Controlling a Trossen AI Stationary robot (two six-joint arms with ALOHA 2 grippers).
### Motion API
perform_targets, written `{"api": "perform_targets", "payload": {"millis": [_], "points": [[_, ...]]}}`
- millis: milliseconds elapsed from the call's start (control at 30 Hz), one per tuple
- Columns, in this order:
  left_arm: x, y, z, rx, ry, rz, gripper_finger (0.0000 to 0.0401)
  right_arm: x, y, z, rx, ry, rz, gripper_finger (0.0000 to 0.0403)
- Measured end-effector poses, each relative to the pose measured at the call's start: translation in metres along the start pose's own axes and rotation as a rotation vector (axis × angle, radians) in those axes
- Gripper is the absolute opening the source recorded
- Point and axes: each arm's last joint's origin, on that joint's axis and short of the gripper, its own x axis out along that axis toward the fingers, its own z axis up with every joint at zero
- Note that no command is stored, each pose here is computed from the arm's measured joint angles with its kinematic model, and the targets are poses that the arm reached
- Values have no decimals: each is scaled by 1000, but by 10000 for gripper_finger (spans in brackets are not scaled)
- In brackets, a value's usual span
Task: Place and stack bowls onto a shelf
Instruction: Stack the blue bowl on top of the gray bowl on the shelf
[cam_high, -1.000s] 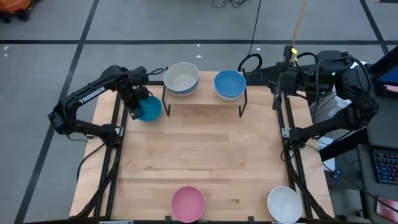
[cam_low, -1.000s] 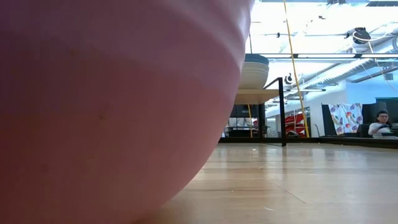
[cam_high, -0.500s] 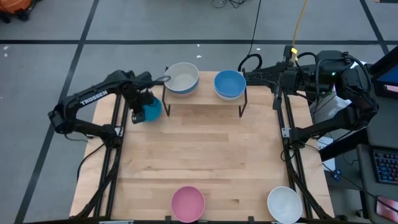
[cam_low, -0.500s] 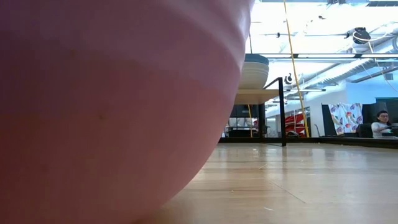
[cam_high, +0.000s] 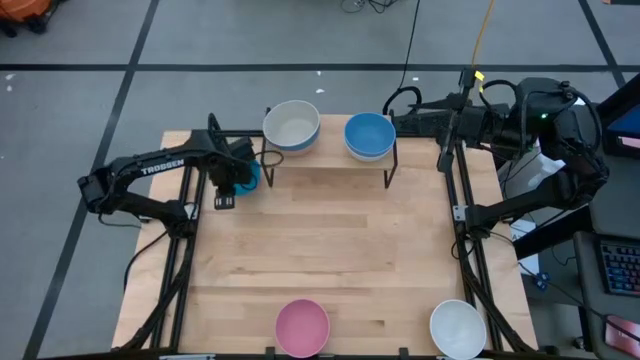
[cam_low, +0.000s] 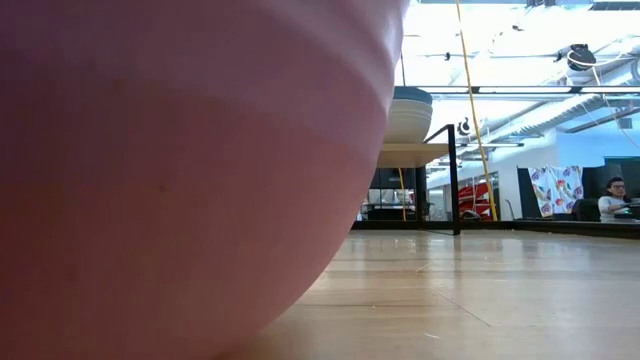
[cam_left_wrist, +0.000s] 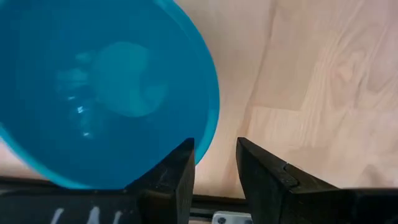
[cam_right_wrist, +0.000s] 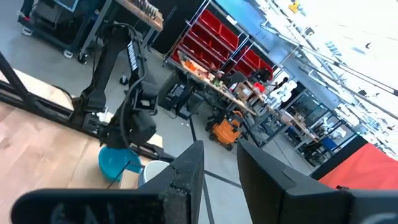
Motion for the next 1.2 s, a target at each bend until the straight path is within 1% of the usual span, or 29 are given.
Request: {"api": "perform_targets", "payload": {"millis": [100, 233, 500, 633, 833, 1033, 1200], "points": [[7, 0, 0, 23, -4, 15, 122, 0, 0, 0, 0, 1, 1, 89], [14, 0, -1, 22, -2, 16, 122, 0, 0, 0, 0, 1, 1, 89], [15, 0, -2, 32, 1, 14, 122, 0, 0, 0, 0, 1, 1, 89], [15, 0, 1, 33, -30, 15, 122, 0, 0, 0, 0, 1, 1, 89], [15, 0, 3, 31, -62, -21, 122, 0, 0, 0, 0, 2, 2, 89], [15, 0, 3, 23, -64, -24, 122, 0, 1, -1, -2, 8, 6, 89], [26, -3, -2, 17, -34, -39, 122, 0, 1, -1, -2, 7, 6, 89]]}}
